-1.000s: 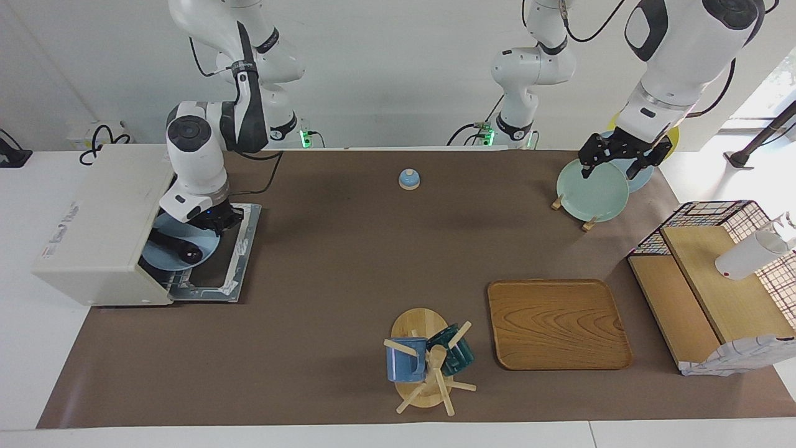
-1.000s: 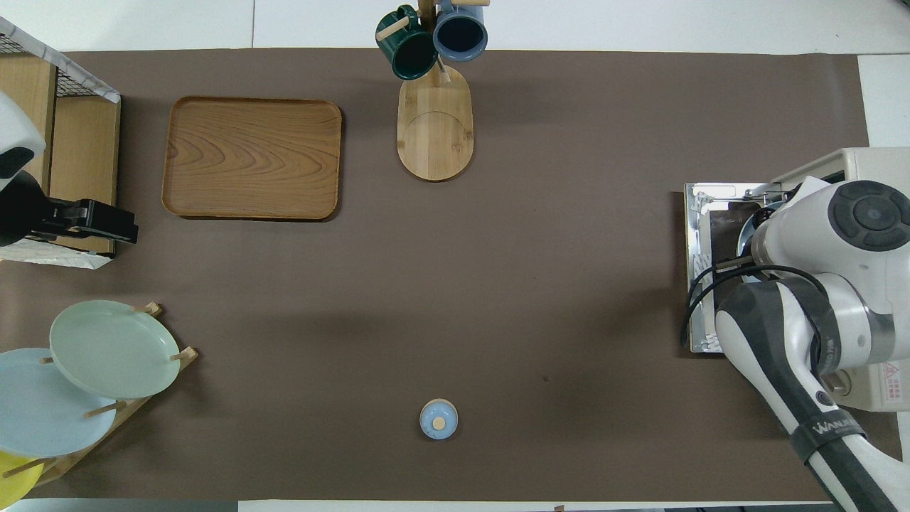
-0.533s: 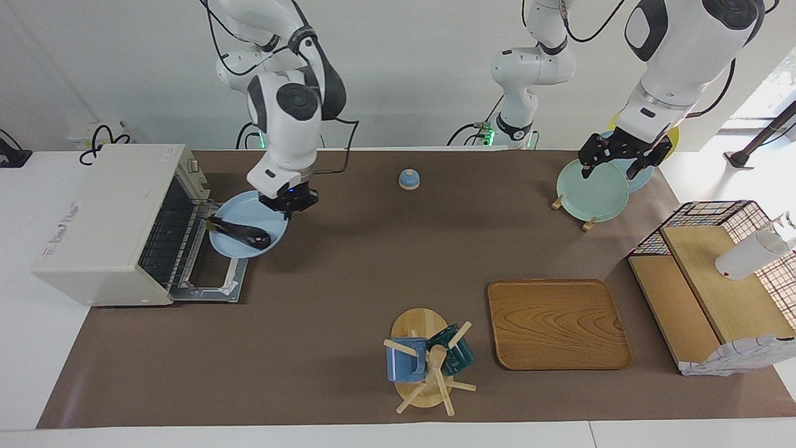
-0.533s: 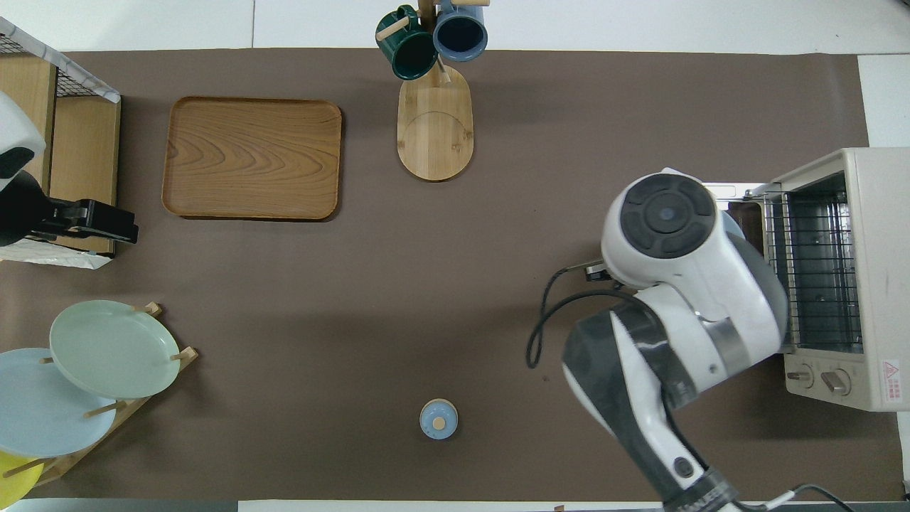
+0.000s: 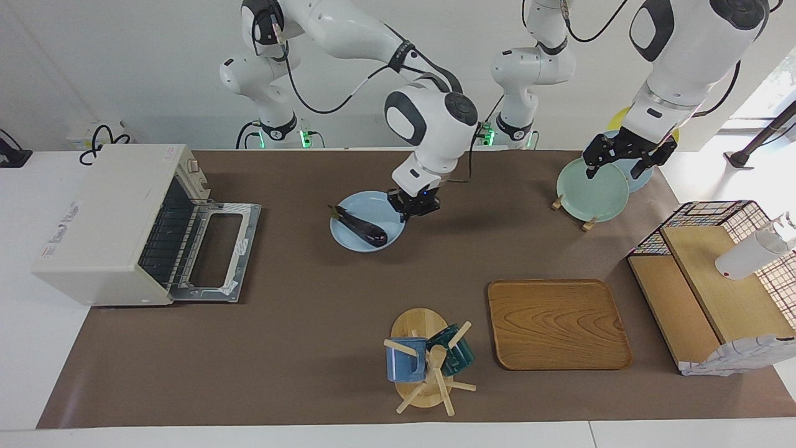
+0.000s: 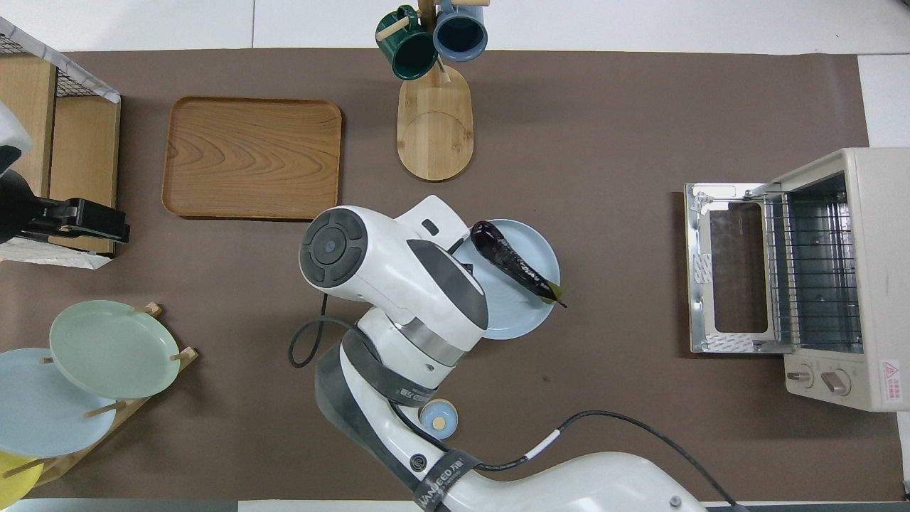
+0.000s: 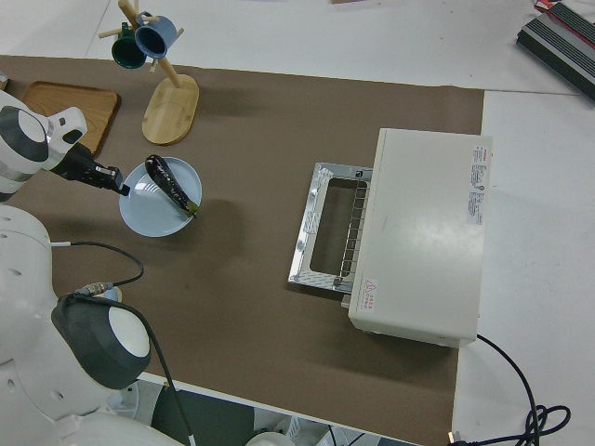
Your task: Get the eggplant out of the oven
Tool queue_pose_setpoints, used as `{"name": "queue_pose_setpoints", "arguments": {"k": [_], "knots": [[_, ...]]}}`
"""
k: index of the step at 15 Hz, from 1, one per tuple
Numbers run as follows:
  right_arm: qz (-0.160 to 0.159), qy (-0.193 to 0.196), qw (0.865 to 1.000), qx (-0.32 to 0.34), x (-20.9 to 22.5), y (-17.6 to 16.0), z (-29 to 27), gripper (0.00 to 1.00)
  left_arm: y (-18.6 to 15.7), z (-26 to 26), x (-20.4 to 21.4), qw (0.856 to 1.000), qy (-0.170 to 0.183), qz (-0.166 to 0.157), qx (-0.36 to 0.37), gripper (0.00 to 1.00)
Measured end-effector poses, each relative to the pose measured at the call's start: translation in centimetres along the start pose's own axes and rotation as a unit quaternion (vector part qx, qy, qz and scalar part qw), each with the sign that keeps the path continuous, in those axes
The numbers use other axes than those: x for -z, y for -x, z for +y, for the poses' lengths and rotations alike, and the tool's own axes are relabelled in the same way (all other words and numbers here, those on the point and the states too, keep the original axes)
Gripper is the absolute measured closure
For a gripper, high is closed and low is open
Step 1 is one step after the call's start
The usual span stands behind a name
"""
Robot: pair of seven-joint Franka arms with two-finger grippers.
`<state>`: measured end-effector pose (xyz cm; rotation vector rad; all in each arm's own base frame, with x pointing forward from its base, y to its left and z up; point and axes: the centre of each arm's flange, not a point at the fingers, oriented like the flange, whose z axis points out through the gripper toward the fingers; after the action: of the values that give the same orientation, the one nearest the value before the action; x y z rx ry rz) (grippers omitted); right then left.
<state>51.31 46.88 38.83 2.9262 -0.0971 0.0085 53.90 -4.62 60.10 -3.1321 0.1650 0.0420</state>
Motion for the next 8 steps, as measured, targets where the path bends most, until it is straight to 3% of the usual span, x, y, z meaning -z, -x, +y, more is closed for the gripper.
{"name": "queue_pose_setpoints", "arguments": {"k": [5, 8], "knots": [[0.0, -0.032, 0.999, -0.033, -2.6, 2.6, -5.3, 0.98, 0.0, 0.0, 0.0, 1.0, 0.0, 0.0, 0.0, 0.0], [0.017, -0.065, 0.996, -0.061, -3.9, 2.6, -6.5, 0.98, 0.0, 0.0, 0.0, 1.0, 0.0, 0.0, 0.0, 0.0]]}}
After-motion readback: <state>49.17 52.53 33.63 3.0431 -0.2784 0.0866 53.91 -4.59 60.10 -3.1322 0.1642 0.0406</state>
